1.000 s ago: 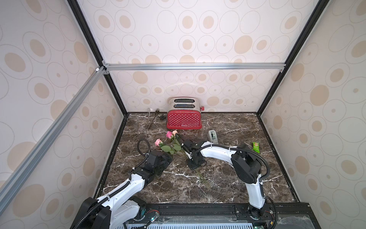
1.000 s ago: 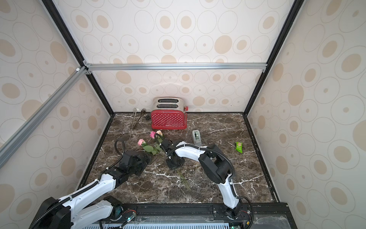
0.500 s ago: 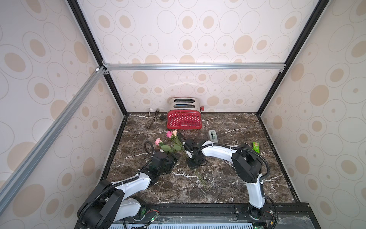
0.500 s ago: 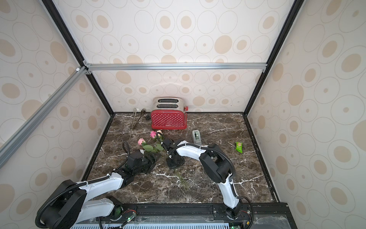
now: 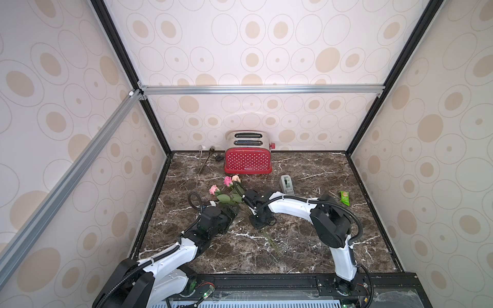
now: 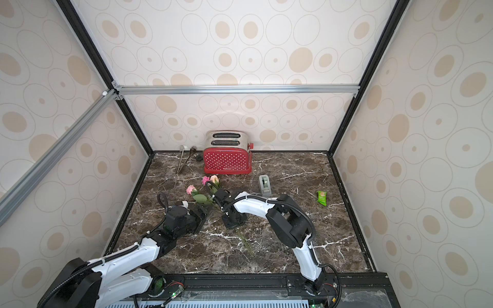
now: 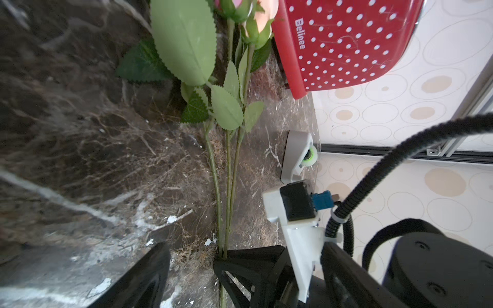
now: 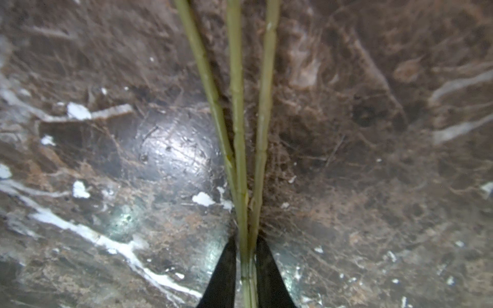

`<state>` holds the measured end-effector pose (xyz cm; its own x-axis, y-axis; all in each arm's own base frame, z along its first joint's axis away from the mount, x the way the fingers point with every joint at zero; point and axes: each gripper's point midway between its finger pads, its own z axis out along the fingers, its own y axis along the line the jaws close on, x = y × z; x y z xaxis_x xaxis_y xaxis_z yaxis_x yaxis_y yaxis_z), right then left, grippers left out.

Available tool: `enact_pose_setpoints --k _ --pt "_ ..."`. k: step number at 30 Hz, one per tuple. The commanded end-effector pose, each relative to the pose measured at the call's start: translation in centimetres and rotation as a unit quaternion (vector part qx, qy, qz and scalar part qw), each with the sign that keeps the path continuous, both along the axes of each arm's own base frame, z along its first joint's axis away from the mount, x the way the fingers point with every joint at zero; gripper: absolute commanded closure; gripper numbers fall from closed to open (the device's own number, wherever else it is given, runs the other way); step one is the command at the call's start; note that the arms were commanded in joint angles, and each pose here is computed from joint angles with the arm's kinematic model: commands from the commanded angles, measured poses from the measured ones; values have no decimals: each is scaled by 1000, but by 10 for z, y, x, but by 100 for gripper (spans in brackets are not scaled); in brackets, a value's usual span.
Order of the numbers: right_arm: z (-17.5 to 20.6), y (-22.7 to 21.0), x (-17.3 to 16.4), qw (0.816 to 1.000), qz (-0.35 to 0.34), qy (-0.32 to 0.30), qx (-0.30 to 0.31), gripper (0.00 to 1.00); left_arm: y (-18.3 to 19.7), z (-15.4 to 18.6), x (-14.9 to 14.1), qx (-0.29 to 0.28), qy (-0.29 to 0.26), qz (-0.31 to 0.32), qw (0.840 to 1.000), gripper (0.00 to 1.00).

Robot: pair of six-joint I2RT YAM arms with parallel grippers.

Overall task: Wrap bouquets with tape
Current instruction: Pick up the unwrapped bouquet from the center of the board.

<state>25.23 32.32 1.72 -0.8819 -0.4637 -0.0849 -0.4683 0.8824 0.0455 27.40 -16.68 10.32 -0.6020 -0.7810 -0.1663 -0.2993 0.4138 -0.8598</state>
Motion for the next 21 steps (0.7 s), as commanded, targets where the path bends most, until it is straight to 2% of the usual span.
enact_pose_setpoints --k 1,5,7,14,18,21 --pt "-29 -22 -11 997 5 22 -70 84 14 -11 -7 15 19 27 999 10" --pt "-35 -20 -16 997 9 28 -74 91 15 -12 -10 7 20 29 999 10" --pt "-36 -19 -18 997 4 30 -68 100 14 -13 -10 -1 21 30 999 10" --pt "-29 -7 -19 999 -2 35 -36 100 -6 -11 -6 -72 3 12 997 11" --pt "-23 -1 -18 999 -8 36 -16 100 -21 -9 1 -101 -9 -3 995 20" --pt "-20 2 -20 999 -12 44 -1 100 -30 -7 8 -103 -18 -11 994 27"
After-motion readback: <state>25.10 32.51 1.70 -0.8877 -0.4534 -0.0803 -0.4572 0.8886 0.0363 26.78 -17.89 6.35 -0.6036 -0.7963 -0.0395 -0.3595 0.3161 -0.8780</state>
